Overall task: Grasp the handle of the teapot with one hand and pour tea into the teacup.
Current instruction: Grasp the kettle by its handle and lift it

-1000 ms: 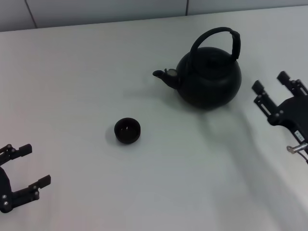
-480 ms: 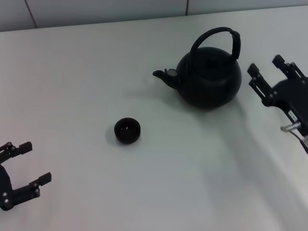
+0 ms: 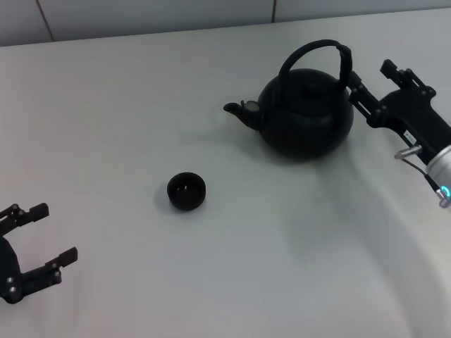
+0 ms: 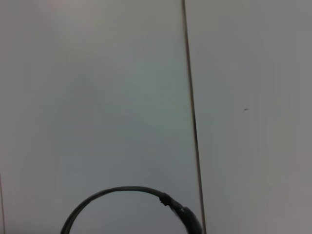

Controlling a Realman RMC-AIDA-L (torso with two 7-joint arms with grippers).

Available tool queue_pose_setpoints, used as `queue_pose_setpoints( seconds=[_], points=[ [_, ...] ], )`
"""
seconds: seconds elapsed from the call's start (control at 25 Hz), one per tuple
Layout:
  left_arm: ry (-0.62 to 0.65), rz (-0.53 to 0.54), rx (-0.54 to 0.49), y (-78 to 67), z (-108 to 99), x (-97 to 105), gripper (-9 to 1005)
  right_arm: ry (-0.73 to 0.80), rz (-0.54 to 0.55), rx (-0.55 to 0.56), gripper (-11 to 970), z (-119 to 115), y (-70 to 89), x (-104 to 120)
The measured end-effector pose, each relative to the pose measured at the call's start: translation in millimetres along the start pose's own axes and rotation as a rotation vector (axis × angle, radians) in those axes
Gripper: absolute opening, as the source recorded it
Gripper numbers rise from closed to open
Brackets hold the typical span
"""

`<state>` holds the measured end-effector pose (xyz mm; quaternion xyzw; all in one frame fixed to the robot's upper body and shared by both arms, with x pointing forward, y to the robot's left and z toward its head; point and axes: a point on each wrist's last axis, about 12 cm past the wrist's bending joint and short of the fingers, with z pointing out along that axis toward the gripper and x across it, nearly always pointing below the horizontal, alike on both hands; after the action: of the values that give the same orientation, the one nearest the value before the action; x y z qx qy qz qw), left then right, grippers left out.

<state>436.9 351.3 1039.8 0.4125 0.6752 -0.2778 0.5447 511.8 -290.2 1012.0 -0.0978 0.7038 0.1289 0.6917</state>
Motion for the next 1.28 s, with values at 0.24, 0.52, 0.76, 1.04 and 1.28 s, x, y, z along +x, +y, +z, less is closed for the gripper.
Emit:
queue_pose_setpoints(
  seconds=[0.24, 0.52, 0.76, 1.04, 1.28],
  points=[
    [-0.002, 0.0, 0.001, 0.4, 3.9, -0.3, 811, 0.031, -0.016, -0.006, 676, 17.3, 0.1, -2.9],
    [-0.005, 0.003, -0.002, 1.4, 5.1, -1.2, 810, 0.044, -0.024, -0.011, 675, 24.9, 0.3, -4.4],
    [-0.007, 0.005, -0.003, 2.0, 5.3, -1.6, 811, 0.045, -0.028, -0.013, 666, 27.9, 0.2, -5.7],
    [-0.008, 0.005, -0.002, 2.1, 5.9, -2.0, 810, 0.053, -0.034, -0.022, 473, 30.8, 1.3, -5.9],
    [-0.009, 0.007, -0.002, 2.7, 6.7, -2.4, 811, 0.057, -0.035, -0.026, 272, 30.5, 1.9, -5.3]
  ],
)
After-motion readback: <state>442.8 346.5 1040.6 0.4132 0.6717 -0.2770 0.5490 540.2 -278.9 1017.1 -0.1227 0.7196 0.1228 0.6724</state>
